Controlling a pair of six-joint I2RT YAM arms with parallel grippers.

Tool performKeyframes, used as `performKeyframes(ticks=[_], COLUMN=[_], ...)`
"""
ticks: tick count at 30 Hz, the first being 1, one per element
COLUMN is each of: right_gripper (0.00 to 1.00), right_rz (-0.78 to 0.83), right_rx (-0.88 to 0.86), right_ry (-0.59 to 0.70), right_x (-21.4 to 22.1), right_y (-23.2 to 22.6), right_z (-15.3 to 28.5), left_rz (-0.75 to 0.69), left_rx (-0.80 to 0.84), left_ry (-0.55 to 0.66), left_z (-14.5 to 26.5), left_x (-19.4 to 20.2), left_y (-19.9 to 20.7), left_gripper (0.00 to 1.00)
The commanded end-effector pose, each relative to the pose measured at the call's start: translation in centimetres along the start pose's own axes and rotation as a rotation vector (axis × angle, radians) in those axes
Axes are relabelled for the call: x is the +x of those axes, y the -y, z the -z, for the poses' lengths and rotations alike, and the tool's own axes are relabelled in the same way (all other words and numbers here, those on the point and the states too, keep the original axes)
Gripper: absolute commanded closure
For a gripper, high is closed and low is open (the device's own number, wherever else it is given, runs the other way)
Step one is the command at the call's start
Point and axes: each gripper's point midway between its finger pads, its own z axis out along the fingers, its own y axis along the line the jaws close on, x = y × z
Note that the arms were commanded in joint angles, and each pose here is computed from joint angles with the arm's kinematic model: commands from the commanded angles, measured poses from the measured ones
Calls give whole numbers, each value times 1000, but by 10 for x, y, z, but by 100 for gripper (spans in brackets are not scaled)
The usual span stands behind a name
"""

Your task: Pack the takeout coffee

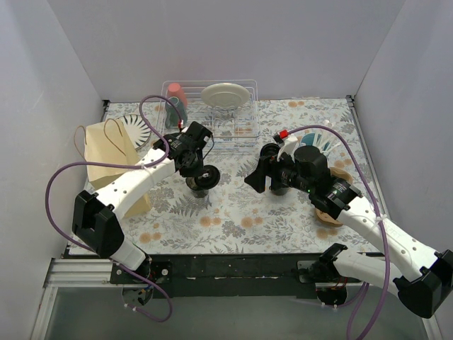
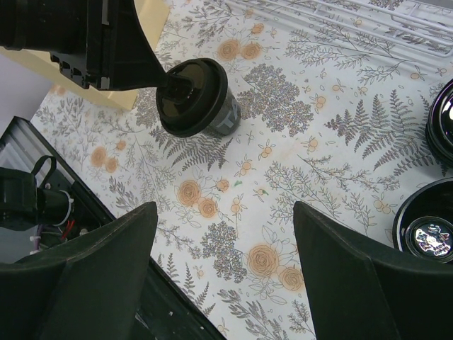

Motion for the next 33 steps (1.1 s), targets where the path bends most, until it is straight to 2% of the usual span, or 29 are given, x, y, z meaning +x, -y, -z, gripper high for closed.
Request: performKeyframes(ticks=[1, 9, 27, 31, 33], right_gripper=[16, 16, 15, 15, 15], right_rz=[24, 29, 30, 25, 24], right_rx=[-43, -48, -48, -59, -63], right_ry=[71, 72, 61, 50, 44], right_x=[-22, -23, -21, -19, -21], right_y=[-13, -14, -13, -14, -15], right_z=[2, 3, -3, -9, -11], left_rz=[13, 8, -21, -16, -16], left_rx=[-94, -156, -174, -166, -167], left_ry=[54, 56, 3, -2, 3], left_z=[10, 0, -25, -26, -24], left_x=[-13, -14, 3, 5, 4], left_y=[-23, -35, -38, -37, -37], left_gripper=[100, 100, 100, 97, 100])
